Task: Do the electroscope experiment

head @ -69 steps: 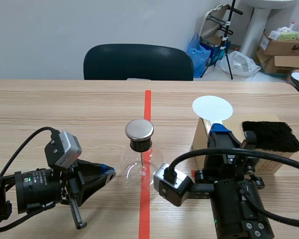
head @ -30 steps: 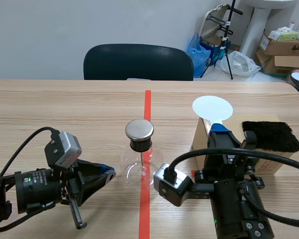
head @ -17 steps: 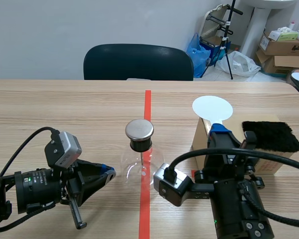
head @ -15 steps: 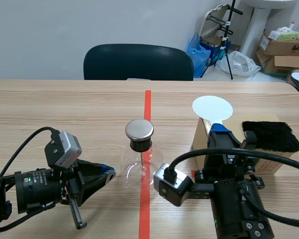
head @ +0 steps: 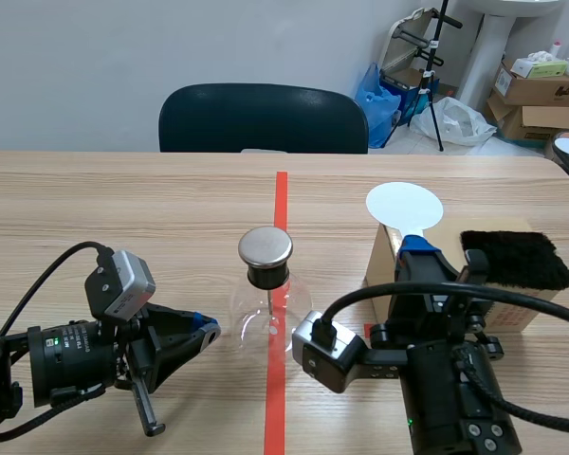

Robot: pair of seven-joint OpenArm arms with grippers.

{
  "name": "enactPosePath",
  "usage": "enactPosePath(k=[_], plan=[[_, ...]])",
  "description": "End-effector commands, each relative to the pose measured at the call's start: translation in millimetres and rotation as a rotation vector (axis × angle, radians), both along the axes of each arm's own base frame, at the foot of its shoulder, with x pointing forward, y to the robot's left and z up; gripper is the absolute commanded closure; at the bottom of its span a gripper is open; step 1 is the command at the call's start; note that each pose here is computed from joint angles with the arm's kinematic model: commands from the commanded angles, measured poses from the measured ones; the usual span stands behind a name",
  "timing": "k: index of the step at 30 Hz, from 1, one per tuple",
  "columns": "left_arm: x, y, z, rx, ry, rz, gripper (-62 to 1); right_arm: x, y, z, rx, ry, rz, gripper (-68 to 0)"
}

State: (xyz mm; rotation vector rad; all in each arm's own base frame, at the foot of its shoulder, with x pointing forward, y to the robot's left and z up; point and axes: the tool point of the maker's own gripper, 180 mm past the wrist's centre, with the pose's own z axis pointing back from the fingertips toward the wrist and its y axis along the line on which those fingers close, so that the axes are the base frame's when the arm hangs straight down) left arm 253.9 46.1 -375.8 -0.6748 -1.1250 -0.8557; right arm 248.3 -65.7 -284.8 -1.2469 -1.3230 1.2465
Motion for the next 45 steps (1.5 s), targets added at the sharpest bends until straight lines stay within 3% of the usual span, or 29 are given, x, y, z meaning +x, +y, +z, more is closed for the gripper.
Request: enactPosePath(k=[1, 15, 26, 36, 41, 45], plan=[[5, -4, 11, -0.037, -0.025, 0.009, -3.8, 4.0, -3, 7, 0.005, -0.025, -0.006, -1.1], [5, -4, 11, -0.036, -0.026, 0.008, -3.8, 2.7, -16, 16, 0.017, -0.044, -0.022, -1.1], [5, -4, 11, -0.036, -0.026, 0.009, -3.8, -18.6, -52, 26, -0.027, -0.067, -0.017, -1.1], [5, 6, 11, -0.019, -0.039, 0.019, -3.8, -37.0, -103, 29, -0.027, -0.071, 0.007, -1.1], [-10, 29, 36, -0.074, -0.105, 0.025, -3.8, -44.7, -122, 29, -0.025, -0.078, 0.050, -1.1], [-28, 48, 52, -0.072, -0.126, 0.038, -3.8, -47.1, -132, 17, -0.030, -0.060, 0.078, -1.1]])
